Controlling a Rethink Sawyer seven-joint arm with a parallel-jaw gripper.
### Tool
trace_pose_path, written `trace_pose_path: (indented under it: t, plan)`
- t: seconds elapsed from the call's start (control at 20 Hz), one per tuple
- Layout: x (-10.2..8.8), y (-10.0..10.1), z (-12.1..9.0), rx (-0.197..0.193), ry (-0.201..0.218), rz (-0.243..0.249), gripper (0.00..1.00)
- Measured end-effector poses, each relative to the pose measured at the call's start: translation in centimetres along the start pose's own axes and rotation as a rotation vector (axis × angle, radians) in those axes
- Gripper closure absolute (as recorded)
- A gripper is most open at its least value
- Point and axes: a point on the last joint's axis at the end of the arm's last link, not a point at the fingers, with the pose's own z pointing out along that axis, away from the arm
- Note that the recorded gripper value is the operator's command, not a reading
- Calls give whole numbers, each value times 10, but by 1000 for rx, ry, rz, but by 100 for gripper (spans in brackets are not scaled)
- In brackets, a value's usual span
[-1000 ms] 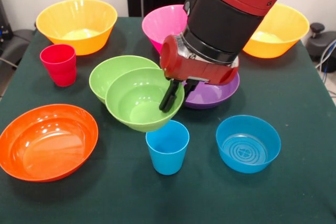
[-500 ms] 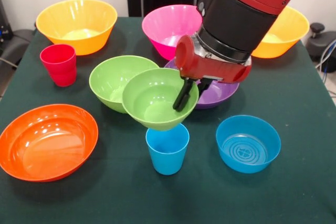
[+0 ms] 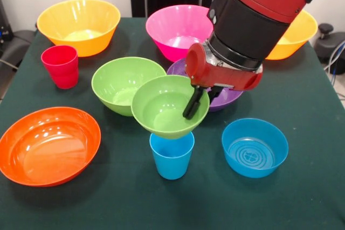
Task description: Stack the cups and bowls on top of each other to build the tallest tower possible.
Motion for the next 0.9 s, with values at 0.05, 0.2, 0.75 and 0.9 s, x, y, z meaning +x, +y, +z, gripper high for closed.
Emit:
trace_pose_path:
  t: [0.05, 0.2, 0.75, 0.9]
  plan:
    - [-1, 1, 1, 1, -2, -2, 100]
    - [-3, 2, 3, 1, -3, -4, 100]
    - [-3, 7, 10, 1, 1, -12, 100]
    - [-3, 7, 11, 1, 1, -12, 100]
